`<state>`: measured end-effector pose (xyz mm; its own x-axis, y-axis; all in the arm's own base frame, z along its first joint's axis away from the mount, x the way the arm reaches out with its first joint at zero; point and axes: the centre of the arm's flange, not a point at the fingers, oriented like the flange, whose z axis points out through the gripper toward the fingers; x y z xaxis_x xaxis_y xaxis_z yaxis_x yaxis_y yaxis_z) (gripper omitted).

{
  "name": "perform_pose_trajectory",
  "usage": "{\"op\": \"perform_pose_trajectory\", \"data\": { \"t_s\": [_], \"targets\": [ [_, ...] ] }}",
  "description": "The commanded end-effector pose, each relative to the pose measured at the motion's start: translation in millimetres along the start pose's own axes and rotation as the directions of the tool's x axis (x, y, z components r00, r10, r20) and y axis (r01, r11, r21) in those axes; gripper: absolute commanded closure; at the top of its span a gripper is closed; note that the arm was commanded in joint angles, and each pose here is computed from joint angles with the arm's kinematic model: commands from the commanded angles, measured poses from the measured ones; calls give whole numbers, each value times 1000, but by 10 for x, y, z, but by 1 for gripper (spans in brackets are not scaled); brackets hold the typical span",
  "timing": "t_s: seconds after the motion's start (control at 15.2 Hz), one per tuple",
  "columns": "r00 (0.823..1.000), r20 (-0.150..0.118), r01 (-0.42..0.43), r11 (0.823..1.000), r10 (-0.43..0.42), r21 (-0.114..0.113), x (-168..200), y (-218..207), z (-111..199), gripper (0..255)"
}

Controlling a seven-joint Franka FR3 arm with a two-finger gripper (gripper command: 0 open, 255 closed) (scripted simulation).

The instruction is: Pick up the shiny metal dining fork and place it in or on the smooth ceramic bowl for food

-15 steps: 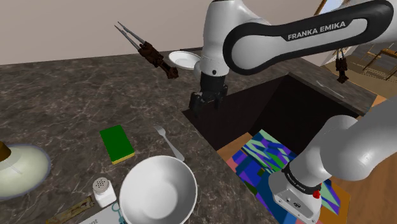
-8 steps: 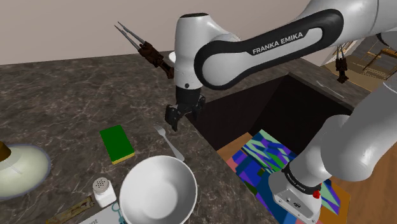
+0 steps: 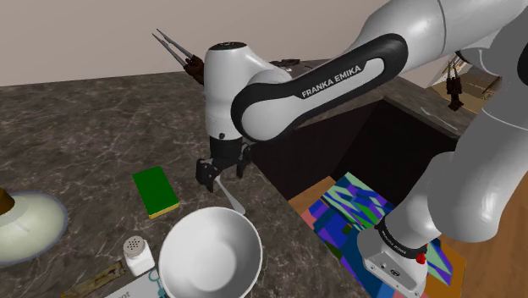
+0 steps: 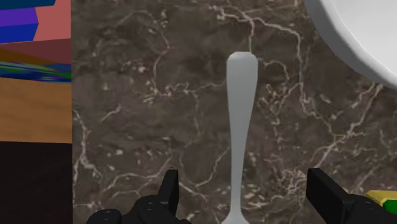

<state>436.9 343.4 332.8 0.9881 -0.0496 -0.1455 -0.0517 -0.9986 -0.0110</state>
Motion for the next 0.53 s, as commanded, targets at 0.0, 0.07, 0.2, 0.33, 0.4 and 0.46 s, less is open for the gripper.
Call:
{"op": "perform_pose_trajectory", "data": {
  "t_s": [0.0, 0.07, 0.2, 0.33, 0.4, 0.46],
  "targets": [
    [1000, 0, 0, 1000, 0, 1, 1, -13, 99, 0],
    [1000, 0, 0, 1000, 0, 1, 1, -13, 152, 0],
    [1000, 0, 0, 1000, 0, 1, 1, -13, 235, 0],
    [1000, 0, 0, 1000, 0, 1, 1, -13, 235, 0],
    [1000, 0, 0, 1000, 0, 1, 1, -13, 235, 0],
    [1000, 0, 0, 1000, 0, 1, 1, -13, 235, 0]
  ]
}}
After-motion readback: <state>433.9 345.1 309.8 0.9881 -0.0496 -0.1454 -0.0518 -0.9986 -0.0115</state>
